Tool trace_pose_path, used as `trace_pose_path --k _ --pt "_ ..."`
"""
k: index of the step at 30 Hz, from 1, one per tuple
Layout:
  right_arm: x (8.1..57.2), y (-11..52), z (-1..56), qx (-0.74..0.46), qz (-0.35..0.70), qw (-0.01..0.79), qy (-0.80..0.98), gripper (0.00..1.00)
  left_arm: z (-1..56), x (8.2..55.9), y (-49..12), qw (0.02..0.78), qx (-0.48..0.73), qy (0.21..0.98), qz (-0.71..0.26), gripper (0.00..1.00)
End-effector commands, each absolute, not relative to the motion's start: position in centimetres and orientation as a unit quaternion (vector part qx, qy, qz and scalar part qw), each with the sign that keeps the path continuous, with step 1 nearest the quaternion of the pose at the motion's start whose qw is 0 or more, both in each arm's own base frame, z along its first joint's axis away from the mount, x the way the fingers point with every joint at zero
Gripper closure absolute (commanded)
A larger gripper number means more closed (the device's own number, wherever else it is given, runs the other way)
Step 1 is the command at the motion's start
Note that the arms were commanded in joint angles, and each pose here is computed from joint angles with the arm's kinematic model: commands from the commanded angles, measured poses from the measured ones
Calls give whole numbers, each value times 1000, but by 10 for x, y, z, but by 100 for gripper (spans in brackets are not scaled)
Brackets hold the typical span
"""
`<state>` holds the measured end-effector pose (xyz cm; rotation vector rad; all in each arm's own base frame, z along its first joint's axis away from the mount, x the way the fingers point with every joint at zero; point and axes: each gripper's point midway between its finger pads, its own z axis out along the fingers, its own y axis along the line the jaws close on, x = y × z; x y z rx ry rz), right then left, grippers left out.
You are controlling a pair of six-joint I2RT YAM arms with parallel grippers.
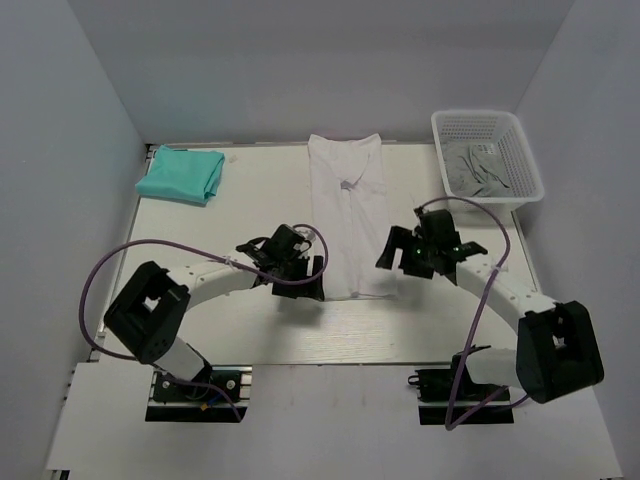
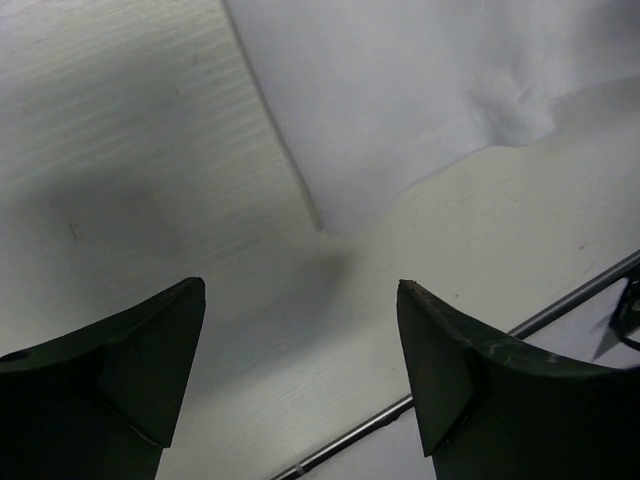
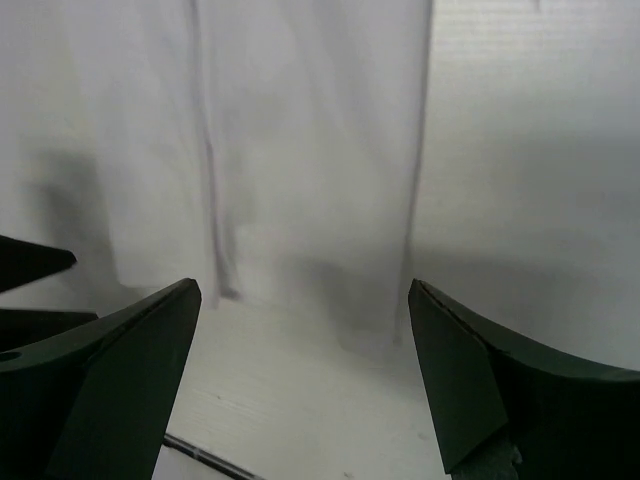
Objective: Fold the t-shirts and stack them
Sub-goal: Grab the bottom of the folded rectangular tshirt with both arms
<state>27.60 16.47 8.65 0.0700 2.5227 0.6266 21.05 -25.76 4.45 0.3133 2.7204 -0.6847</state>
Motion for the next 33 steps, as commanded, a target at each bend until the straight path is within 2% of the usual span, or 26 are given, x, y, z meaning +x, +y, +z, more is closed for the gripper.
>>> trace_pose_path --k 1,3,7,10,11,13,14,15,16,17,18,22,24,27,33 --pt "252 159 75 57 244 254 934 10 43 218 -274 165 139 947 -240 15" --pt "239 158 63 61 248 239 937 10 37 223 -274 164 136 950 -228 21" --pt "220 158 47 62 261 219 938 10 27 228 -282 153 144 952 -221 41" --pt "218 161 40 51 270 212 938 10 19 229 -283 146 149 954 -214 50" --pt "215 160 32 53 264 199 942 10 19 229 -282 147 154 953 -214 57" --pt "215 162 27 55 264 192 944 12 18 229 -284 144 160 952 -216 64" --pt "214 162 24 54 264 187 945 17 18 227 -286 143 165 952 -217 68" --pt "212 162 16 54 259 173 949 20 14 224 -284 134 164 954 -211 79" --pt "212 162 15 56 258 170 949 27 8 220 -282 122 164 957 -208 85" --pt "211 163 12 57 259 162 951 38 11 223 -285 125 164 955 -210 90" --pt "211 165 11 55 263 156 951 43 6 219 -282 115 164 958 -204 100" --pt "203 166 10 57 269 146 950 63 10 218 -282 114 151 960 -206 100" --pt "196 164 11 58 267 143 951 81 12 215 -279 110 145 962 -205 100" --pt "182 164 12 52 271 126 953 100 21 207 -275 97 130 965 -205 100" --pt "151 175 36 -4 311 101 945 100 52 177 -273 88 159 957 -226 100"
